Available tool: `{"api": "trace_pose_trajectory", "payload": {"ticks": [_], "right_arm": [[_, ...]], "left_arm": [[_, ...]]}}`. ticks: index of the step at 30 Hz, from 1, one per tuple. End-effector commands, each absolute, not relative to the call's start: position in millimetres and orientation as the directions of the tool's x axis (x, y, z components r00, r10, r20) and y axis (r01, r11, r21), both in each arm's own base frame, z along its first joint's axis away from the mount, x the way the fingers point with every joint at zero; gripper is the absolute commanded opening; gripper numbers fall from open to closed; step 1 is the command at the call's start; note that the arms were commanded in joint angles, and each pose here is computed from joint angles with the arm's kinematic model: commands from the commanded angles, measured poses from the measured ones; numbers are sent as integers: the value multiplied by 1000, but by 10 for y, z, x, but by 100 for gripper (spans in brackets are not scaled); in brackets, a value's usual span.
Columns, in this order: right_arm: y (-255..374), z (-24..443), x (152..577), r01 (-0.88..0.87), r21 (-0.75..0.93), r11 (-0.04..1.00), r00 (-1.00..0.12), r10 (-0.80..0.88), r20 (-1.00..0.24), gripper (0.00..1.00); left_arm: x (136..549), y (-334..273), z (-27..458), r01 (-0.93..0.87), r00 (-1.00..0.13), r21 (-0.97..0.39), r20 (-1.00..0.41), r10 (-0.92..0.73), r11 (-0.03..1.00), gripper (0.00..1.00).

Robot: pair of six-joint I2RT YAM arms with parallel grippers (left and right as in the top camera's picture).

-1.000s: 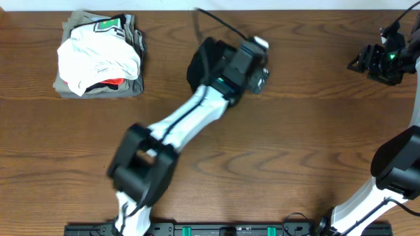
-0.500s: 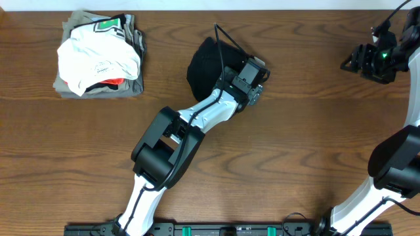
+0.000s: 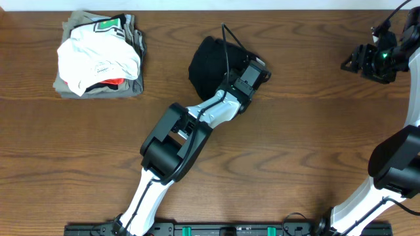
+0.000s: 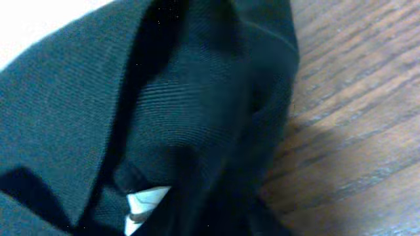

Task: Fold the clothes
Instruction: 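Carry the folded black shirt leftward to the clothes stack with the left gripper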

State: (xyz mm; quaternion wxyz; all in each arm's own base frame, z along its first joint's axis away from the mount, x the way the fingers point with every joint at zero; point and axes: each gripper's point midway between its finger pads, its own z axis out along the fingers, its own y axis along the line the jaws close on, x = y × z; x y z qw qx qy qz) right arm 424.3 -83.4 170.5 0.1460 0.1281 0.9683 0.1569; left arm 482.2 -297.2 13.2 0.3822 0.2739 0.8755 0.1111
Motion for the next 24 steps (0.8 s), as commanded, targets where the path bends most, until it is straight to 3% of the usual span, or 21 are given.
{"api": "trace_pose_trajectory", "payload": {"ticks": [1,4,8,15,19,24], "right_arm": [[-808,1778,4244,181,339,923,-924,277,-263,67],[-807,1778,4244,180,340,923,-924,277,-263,67],[-807,1778,4244,181,340,923,-924,278,-263,67],[-729,1779,4260,163,340,926,-929,260,-264,66],[-668,1779,4273,149,339,929,-932,246,-265,66],[-615,1780,4282,138,339,931,-935,235,-266,66]], "left_arm": [[4788,-2737,-85,364,-589,500,-530,610,786,6],[4872,-2579,238,252,-582,573,-554,595,780,6],[4983,-2260,1014,59,-553,661,-602,576,748,6],[5062,-1771,2337,-146,-440,541,-786,435,828,6],[5060,-1606,2880,-80,-368,576,-776,513,813,6],[5035,-1340,3317,-17,-312,700,-682,661,714,6]]}}
